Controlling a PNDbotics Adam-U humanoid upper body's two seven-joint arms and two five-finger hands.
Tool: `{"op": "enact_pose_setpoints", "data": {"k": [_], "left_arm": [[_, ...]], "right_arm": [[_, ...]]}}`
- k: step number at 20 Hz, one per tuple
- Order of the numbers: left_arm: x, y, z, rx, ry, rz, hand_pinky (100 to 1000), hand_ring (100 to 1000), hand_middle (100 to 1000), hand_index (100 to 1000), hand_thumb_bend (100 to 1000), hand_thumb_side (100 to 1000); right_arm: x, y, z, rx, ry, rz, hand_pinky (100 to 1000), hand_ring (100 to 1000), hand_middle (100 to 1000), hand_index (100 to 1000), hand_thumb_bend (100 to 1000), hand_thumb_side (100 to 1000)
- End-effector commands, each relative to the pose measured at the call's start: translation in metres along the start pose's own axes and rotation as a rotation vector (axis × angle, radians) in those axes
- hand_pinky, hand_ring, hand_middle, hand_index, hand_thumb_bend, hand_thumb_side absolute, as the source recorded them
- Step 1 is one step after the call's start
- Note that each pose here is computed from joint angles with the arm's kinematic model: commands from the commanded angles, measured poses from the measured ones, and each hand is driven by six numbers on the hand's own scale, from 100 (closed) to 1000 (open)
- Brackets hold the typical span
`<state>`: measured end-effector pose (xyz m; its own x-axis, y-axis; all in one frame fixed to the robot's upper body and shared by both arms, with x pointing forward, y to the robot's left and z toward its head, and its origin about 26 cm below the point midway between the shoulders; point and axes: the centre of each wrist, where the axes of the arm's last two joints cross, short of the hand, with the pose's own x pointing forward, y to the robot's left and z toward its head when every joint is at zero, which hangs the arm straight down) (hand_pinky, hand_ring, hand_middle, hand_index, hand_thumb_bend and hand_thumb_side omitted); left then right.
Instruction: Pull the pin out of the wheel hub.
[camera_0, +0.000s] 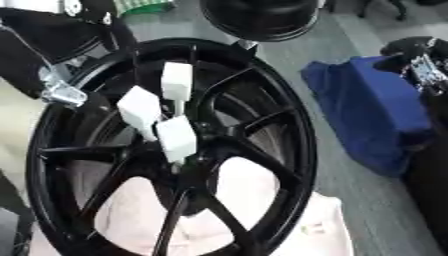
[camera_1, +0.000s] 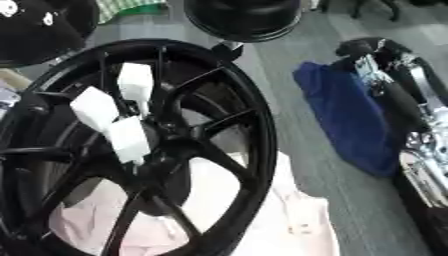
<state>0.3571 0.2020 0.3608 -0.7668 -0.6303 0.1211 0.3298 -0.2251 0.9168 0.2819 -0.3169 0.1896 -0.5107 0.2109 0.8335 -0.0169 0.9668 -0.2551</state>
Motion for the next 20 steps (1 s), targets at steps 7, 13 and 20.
{"op": "enact_pose_setpoints", "data": {"k": [7,13,20], "left_arm": [[-0.001,0.004,-0.012,-0.037,-0.027,0.021,922,791,761,860,556,440],[-0.003,0.0,-0.02,-0.053,-0.037,0.04,923,776,734,840,550,428],[-0.006,-0.006,-0.027,-0.075,-0.043,0.044,920,765,725,828,543,412]], "right_arm": [[0.008,0.0,-0.004,0.011,-0.025,0.007,811,658,648,682,100,544],[0.009,0.001,-0.006,0.013,-0.029,0.0,811,657,648,681,100,547],[0.009,0.002,-0.007,0.011,-0.032,-0.003,811,657,647,680,100,548]]}}
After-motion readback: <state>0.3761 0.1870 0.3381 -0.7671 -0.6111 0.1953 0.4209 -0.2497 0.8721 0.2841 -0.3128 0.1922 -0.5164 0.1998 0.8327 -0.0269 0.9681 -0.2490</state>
